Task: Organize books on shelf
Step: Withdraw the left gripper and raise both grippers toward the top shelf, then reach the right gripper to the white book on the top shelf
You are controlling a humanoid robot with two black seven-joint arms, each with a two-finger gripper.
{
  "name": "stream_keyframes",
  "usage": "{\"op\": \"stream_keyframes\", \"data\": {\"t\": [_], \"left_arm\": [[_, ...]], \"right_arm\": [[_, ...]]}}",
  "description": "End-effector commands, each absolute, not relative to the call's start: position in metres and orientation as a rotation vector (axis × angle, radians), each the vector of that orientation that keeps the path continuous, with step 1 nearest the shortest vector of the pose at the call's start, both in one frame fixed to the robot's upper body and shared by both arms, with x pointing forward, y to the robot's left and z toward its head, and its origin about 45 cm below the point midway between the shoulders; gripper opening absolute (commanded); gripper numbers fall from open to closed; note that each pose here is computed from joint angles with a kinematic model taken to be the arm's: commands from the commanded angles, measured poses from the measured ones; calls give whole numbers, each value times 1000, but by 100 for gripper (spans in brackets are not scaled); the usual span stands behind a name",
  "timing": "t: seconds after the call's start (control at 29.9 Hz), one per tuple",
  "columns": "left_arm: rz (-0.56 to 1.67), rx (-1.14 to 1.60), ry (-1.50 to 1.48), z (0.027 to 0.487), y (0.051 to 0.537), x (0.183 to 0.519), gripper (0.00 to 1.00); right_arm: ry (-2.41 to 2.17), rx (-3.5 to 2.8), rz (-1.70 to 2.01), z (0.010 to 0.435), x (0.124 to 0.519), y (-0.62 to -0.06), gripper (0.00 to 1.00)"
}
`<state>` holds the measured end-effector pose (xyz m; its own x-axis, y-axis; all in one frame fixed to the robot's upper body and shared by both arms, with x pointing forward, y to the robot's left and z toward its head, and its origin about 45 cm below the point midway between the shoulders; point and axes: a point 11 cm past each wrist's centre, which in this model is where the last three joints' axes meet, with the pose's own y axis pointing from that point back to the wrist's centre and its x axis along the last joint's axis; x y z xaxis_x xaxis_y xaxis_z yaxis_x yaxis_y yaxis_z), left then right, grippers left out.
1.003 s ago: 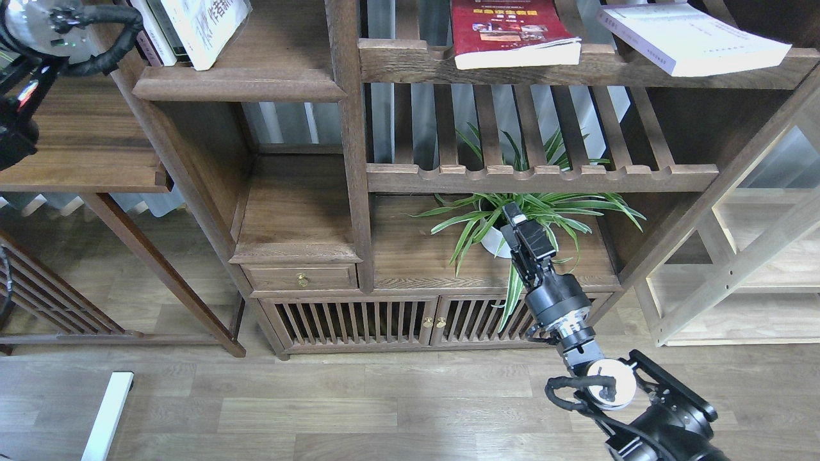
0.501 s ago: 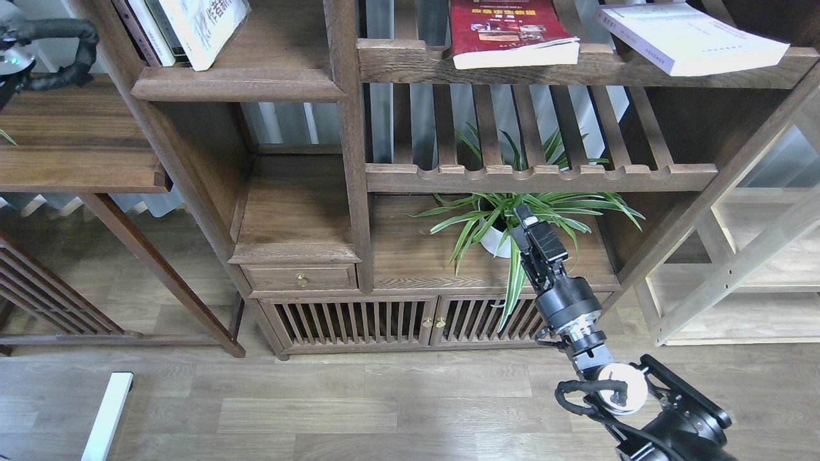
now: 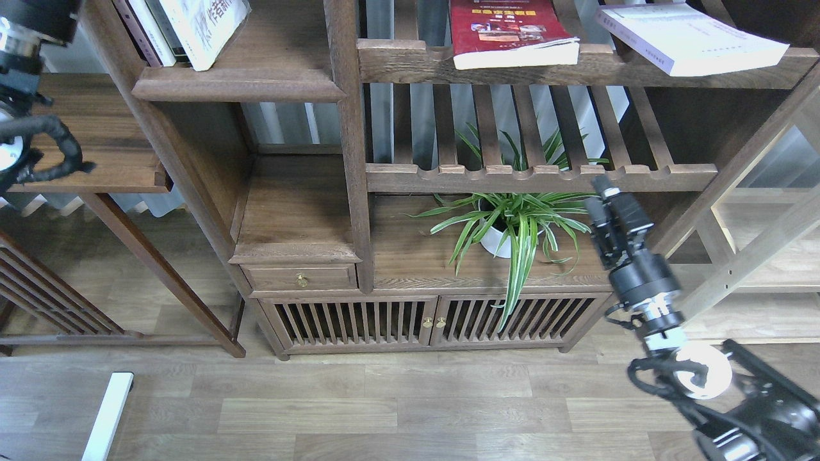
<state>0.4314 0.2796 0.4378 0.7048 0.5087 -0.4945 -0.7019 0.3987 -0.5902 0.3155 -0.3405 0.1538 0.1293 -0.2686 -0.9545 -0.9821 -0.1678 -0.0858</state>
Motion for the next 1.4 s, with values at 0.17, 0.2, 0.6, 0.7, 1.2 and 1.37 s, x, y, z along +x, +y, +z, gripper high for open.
{"op": "stream_keyframes", "data": {"t": [0.17, 0.2, 0.6, 0.7, 1.2, 1.37], "left_arm": [[792, -938, 480, 390, 275, 418, 96], [793, -934, 494, 385, 274, 415, 96], [829, -912, 567, 350, 276, 404, 97], [834, -909, 568, 348, 277, 404, 97], [815, -910, 586, 344, 266, 404, 97], [820, -911, 577, 346, 269, 404, 97]], "right_arm": [[1212, -1478, 881, 214, 343, -393, 65], [1198, -1464, 862, 221, 347, -397, 65], [1056, -1363, 734, 283, 370, -420, 67], [1054, -1362, 727, 286, 370, -421, 67], [1152, -1355, 754, 277, 374, -431, 69], [1203, -1339, 788, 271, 376, -432, 69]]}}
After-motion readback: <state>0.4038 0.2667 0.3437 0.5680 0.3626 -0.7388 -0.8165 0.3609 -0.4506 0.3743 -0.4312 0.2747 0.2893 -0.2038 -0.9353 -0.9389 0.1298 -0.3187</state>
